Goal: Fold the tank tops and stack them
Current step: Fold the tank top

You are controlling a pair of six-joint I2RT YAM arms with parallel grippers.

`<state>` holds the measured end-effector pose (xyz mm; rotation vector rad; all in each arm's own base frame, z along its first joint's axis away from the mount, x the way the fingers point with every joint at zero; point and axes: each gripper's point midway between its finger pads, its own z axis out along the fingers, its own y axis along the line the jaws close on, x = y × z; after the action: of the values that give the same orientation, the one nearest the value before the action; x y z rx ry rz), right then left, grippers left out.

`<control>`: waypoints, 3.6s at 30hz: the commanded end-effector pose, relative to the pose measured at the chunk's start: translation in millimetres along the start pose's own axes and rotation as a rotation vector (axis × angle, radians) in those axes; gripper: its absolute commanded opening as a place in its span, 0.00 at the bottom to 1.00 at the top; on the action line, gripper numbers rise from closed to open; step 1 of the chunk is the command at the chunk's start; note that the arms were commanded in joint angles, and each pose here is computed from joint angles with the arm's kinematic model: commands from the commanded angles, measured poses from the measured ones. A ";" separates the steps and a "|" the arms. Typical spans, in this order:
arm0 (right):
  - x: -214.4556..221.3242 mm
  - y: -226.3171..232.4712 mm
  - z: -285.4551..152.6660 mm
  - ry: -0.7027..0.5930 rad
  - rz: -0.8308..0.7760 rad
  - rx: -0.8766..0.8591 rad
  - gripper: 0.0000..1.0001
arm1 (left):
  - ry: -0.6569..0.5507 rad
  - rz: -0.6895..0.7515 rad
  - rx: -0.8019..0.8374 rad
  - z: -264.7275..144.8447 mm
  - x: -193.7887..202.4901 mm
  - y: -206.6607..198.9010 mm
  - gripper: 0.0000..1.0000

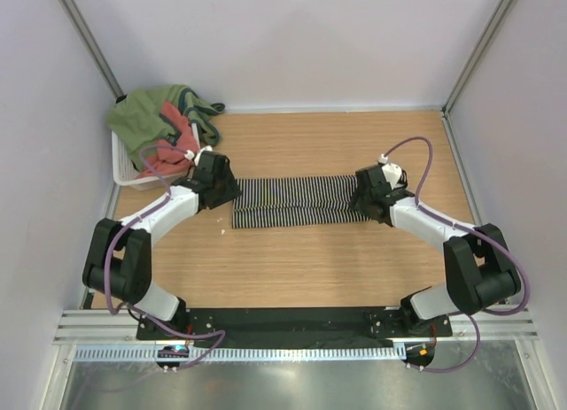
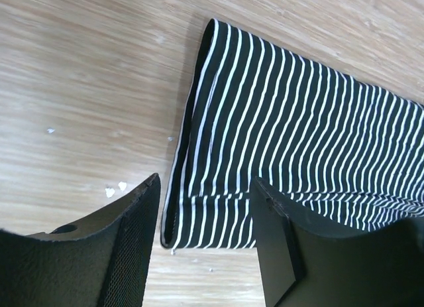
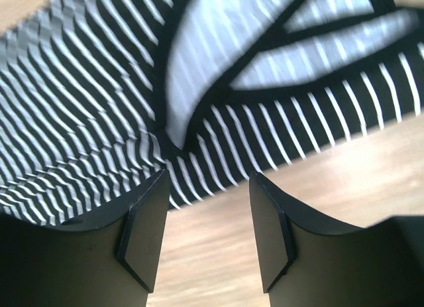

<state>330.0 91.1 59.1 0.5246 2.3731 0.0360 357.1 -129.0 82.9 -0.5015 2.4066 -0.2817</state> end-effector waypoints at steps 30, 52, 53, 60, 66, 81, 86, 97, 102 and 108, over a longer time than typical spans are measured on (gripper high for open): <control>-41.2 -26.4 58.4 0.018 0.341 0.034 0.01 | 0.154 0.077 0.054 -8.0 110.4 -23.2 0.00; -81.6 125.3 170.4 0.335 0.071 -0.412 0.02 | 0.095 0.241 0.350 -136.1 278.6 -71.9 0.74; -83.3 126.5 171.3 0.332 0.066 -0.416 0.03 | 0.096 0.227 0.374 -142.0 274.2 -74.1 0.75; -109.6 154.9 163.7 0.288 0.020 -0.483 0.35 | 0.059 0.189 0.386 -145.3 243.4 -62.5 0.82; -131.5 148.4 106.4 0.177 -0.022 -0.456 0.49 | 0.117 0.178 0.369 -120.2 216.6 -62.6 0.80; 34.3 59.8 -47.3 0.273 -0.077 -0.420 0.43 | 0.178 0.234 0.334 -97.5 222.1 -71.5 0.68; 91.9 38.6 -78.9 0.320 -0.085 -0.439 0.51 | 0.171 0.231 0.337 -98.4 220.7 -68.4 0.66; 166.6 30.4 -106.5 0.439 -0.084 -0.458 0.48 | 0.186 0.251 0.314 -87.8 228.8 -67.6 0.59; 178.3 30.6 -116.8 0.463 -0.097 -0.464 0.47 | 0.194 0.254 0.299 -82.8 231.3 -67.5 0.53; 189.4 28.4 -114.4 0.489 -0.100 -0.456 0.36 | 0.214 0.258 0.301 -78.1 237.5 -70.4 0.45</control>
<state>135.8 199.3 31.4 0.1531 2.7507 0.7052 151.0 -273.5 23.8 -0.0318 2.5605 -0.5456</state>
